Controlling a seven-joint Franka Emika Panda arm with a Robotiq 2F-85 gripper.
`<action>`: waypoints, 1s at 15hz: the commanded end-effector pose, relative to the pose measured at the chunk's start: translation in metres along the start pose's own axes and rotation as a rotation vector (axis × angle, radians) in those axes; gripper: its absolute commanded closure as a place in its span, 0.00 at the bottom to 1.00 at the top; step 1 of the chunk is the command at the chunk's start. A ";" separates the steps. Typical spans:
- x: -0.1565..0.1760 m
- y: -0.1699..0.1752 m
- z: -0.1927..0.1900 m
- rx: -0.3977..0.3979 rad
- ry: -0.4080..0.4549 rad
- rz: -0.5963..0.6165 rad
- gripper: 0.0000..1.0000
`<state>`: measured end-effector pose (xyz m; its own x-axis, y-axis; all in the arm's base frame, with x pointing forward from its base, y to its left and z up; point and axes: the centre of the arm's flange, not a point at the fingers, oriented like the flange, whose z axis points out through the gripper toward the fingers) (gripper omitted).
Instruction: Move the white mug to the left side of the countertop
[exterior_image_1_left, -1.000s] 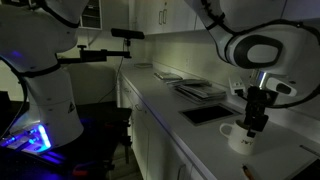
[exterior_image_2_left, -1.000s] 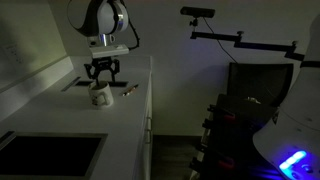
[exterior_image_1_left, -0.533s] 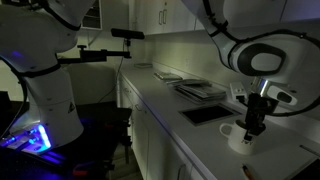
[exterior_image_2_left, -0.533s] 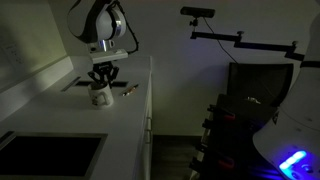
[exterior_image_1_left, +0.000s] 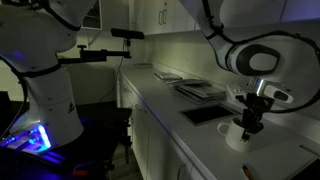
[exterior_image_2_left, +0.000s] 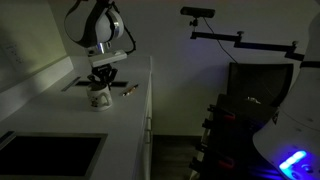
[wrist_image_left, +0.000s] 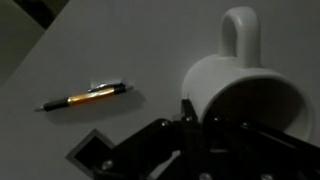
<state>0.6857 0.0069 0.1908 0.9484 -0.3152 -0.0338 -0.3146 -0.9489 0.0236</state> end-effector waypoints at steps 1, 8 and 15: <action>-0.017 -0.002 -0.019 0.021 0.007 -0.076 0.98; -0.085 0.013 -0.052 -0.104 0.101 -0.242 0.98; -0.147 0.007 -0.037 -0.102 0.148 -0.401 0.98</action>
<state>0.5713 0.0391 0.2225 0.9981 0.0467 0.0392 0.0407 -0.9893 0.1401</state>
